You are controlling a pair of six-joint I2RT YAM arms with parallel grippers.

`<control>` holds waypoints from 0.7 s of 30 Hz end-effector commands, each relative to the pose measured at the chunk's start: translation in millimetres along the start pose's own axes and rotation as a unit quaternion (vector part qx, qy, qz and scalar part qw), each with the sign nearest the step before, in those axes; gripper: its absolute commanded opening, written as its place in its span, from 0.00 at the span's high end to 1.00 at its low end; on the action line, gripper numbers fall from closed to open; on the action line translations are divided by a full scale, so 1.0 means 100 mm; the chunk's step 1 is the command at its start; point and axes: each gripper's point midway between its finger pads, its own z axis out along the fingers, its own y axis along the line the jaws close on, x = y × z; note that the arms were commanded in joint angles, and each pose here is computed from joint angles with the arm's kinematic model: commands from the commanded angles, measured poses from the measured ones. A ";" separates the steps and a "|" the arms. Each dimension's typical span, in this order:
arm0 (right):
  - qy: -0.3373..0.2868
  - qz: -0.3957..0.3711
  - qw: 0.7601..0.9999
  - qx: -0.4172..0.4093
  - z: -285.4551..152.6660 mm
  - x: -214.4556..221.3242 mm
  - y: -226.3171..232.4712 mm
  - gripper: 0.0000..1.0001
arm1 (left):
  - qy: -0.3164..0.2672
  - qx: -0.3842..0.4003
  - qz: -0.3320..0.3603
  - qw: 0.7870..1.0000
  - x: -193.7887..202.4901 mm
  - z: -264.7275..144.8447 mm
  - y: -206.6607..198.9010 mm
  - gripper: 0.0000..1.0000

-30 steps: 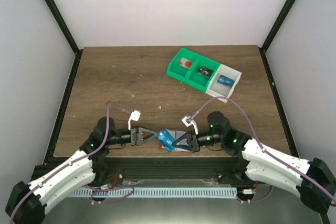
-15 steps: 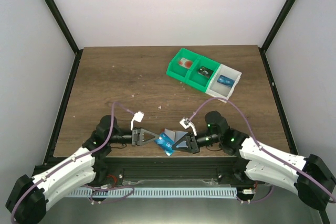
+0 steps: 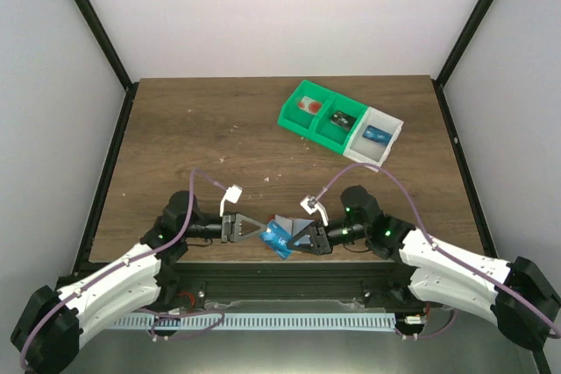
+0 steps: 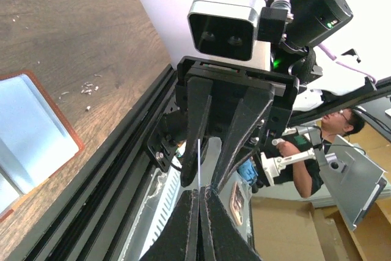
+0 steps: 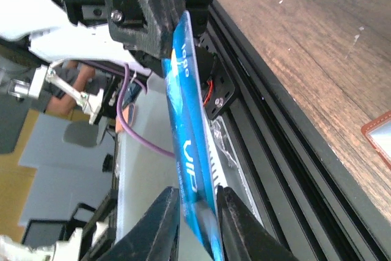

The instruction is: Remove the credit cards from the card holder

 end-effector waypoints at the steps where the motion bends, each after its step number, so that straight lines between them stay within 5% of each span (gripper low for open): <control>1: -0.051 0.004 0.999 0.018 -0.05 -0.22 0.04 0.76 | -0.042 0.004 0.034 0.999 -0.21 -0.01 -0.14 1.00; 9: -0.137 0.086 0.986 0.026 -0.10 -0.51 -0.03 0.51 | -0.178 -0.016 0.026 0.984 -0.68 -0.15 -0.16 1.00; 15: -0.184 0.084 0.979 0.037 -0.14 -0.90 0.06 0.47 | -0.271 -0.004 -0.001 0.963 -0.99 -0.27 -0.17 1.00; 21: -0.239 0.126 0.963 -0.013 -0.17 -1.15 0.16 0.53 | -0.284 0.001 -0.019 0.959 -1.08 -0.25 -0.14 1.00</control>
